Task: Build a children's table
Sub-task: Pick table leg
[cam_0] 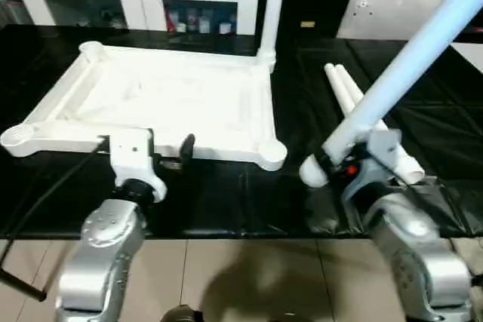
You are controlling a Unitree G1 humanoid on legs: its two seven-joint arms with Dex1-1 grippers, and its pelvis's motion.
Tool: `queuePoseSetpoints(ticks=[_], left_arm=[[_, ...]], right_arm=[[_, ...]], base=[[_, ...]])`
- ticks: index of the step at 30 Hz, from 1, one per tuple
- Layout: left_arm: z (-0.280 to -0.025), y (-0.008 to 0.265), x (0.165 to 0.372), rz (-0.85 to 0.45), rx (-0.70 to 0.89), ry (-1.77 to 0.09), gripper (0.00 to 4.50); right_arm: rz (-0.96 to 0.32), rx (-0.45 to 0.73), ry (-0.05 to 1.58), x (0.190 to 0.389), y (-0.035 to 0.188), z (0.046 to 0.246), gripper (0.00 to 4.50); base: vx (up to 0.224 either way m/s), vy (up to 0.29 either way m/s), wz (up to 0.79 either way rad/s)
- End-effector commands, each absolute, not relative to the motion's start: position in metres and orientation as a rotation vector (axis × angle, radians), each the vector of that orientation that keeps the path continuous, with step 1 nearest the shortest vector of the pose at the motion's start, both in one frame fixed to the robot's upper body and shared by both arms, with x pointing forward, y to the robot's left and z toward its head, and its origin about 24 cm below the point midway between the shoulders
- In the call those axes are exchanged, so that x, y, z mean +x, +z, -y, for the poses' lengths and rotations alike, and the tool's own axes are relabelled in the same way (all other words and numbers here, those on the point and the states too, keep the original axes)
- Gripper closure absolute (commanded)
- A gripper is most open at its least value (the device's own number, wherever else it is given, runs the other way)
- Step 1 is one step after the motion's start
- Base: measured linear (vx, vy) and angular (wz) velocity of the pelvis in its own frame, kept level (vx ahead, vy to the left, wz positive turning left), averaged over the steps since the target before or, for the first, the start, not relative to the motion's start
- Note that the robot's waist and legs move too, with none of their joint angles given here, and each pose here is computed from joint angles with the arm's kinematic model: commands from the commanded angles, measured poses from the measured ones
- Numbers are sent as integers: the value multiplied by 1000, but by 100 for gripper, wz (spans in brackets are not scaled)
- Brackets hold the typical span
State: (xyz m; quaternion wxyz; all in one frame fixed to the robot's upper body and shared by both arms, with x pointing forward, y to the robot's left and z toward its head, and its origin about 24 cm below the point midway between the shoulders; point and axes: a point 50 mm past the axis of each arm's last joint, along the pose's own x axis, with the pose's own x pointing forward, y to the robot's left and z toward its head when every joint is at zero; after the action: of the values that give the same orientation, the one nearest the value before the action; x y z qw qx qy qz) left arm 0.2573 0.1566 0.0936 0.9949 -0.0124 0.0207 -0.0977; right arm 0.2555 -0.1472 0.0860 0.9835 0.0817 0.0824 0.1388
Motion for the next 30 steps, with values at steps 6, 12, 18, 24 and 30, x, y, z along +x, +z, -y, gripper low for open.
queuePoseSetpoints(ticks=[6,12,18,24,30], left_arm=[[-147,95,264,-46,-20,-299,22],[-144,98,262,-20,-20,-302,22],[-141,96,257,-11,-38,-315,22],[-142,96,255,-11,-40,-302,22],[-145,94,252,-14,-33,-293,22]], right_arm=[[-78,164,353,261,98,145,261],[-65,150,342,261,100,145,261],[-96,170,393,256,96,139,261],[-107,175,412,255,95,137,261],[-109,161,444,255,94,135,261]], base=[[0,0,0],[0,0,0],[0,0,0],[0,0,0],[50,28,-4]])
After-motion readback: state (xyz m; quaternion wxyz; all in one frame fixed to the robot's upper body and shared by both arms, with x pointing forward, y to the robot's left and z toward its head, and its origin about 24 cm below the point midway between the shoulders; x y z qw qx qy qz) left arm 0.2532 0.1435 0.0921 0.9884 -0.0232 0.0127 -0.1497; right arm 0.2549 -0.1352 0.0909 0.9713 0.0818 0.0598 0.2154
